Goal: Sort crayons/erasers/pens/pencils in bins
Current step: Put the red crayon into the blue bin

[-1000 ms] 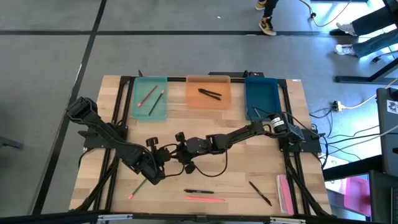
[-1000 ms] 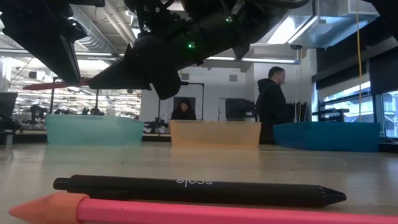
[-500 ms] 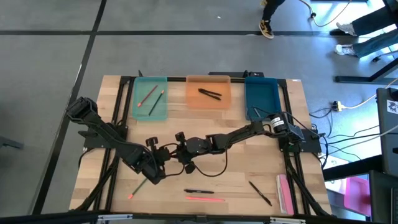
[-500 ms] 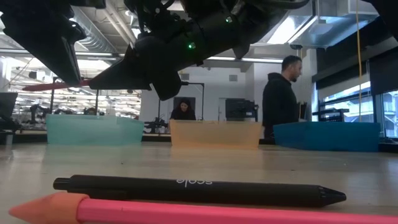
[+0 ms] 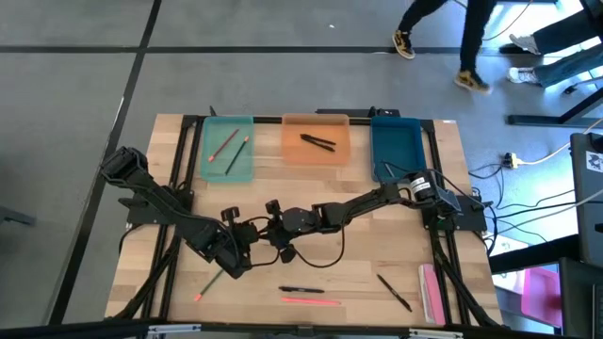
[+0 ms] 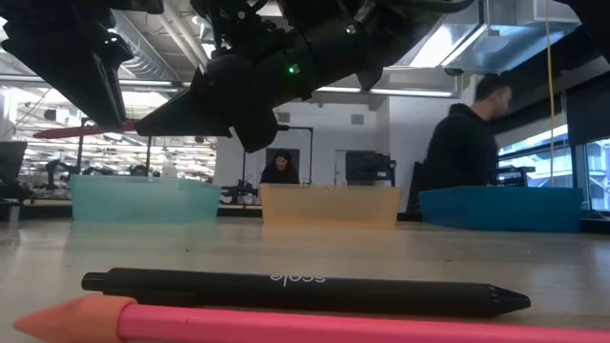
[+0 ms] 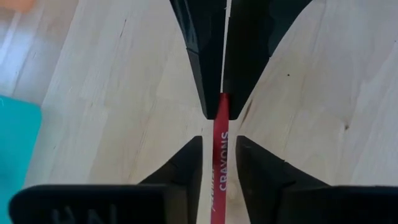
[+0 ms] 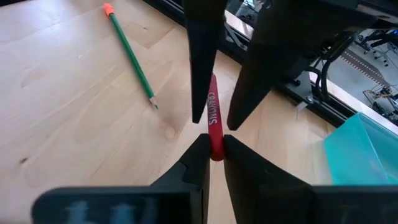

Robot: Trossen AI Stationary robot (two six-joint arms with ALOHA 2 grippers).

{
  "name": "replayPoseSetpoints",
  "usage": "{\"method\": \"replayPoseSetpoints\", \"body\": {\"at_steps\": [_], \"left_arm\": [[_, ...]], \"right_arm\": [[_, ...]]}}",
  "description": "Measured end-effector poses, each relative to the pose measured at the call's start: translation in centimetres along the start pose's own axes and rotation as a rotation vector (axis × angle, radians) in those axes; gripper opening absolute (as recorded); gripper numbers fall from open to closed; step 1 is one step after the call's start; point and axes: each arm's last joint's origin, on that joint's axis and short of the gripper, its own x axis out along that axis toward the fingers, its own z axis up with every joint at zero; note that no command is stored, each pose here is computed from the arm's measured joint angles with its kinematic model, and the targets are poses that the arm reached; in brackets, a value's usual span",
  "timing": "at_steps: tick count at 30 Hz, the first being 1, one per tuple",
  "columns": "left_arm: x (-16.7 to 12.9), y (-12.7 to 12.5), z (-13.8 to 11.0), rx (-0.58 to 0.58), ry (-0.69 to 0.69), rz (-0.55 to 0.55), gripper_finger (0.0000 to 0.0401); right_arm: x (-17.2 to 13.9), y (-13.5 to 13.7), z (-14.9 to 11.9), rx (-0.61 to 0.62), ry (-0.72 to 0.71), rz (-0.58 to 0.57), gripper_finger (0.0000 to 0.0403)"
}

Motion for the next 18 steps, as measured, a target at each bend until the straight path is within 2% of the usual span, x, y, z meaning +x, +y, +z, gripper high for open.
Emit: {"method": "replayPoseSetpoints", "body": {"at_steps": [7, 18], "left_arm": [[0.01, 0.12, 0.02, 0.006, -0.021, 0.029, 0.0096], [-0.70, -0.46, -0.84, 0.062, -0.070, 0.049, 0.0094]], "right_arm": [[-0.12, -0.33, -0.07, 0.007, 0.052, -0.094, 0.0044], [-0.13, -0.32, -0.23, 0.129, 0.068, -0.110, 0.0044]]}}
